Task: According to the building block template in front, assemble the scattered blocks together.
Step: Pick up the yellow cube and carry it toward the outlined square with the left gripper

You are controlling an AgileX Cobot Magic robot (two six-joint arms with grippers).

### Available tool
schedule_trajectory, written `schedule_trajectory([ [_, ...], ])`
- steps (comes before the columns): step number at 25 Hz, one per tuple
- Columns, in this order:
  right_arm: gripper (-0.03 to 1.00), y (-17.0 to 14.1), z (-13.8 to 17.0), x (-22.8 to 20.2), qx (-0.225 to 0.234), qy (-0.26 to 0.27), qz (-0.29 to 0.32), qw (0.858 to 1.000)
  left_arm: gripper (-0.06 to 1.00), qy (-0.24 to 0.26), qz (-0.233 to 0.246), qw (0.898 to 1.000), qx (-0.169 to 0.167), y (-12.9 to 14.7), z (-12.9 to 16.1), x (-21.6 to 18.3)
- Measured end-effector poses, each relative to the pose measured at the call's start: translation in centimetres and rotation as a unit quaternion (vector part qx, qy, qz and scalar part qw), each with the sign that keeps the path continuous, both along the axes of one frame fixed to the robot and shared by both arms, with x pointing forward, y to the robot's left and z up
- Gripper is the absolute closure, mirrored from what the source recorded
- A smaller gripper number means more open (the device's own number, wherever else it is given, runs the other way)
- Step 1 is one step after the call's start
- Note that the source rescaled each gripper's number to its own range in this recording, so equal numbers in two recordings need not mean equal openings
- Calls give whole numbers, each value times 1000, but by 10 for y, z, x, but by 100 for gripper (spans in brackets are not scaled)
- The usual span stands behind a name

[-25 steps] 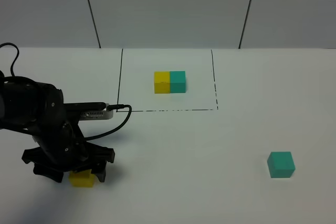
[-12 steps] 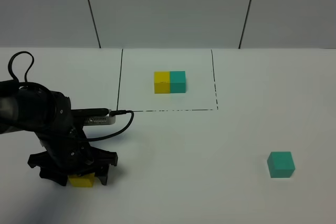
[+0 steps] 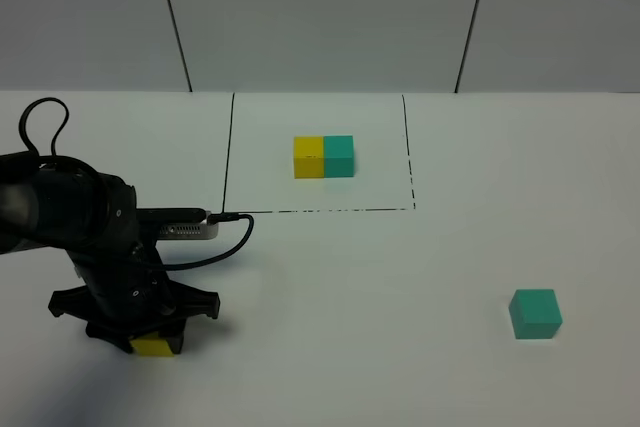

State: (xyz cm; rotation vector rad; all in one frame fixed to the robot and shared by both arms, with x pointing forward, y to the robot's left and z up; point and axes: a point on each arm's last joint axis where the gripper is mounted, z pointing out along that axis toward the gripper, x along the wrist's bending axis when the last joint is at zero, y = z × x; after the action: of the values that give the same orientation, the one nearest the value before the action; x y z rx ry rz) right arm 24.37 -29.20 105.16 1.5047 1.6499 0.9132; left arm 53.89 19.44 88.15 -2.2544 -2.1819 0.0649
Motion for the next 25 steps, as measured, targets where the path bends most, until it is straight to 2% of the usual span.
schedule_trajectory([
  [9, 38, 0, 0, 0, 0, 0, 0, 1000, 94, -10, -15, 1000, 10, 1, 2, 4],
  [13, 38, 0, 0, 0, 0, 0, 0, 1000, 94, -50, -84, 994, 44, 2, 15, 23],
  [16, 38, 0, 0, 0, 0, 0, 0, 1000, 94, -59, -173, 982, 54, -3, 35, 39],
  [18, 38, 0, 0, 0, 0, 0, 0, 1000, 94, -58, -245, 967, 37, -9, 49, 46],
  [20, 38, 0, 0, 0, 0, 0, 0, 1000, 94, -63, -313, 948, 6, -18, 64, 53],
  [23, 38, 0, 0, 0, 0, 0, 0, 1000, 94, -80, -428, 900, -31, -33, 81, 58],
  [25, 38, 0, 0, 0, 0, 0, 0, 1000, 94, -95, -499, 861, -36, -44, 90, 60],
])
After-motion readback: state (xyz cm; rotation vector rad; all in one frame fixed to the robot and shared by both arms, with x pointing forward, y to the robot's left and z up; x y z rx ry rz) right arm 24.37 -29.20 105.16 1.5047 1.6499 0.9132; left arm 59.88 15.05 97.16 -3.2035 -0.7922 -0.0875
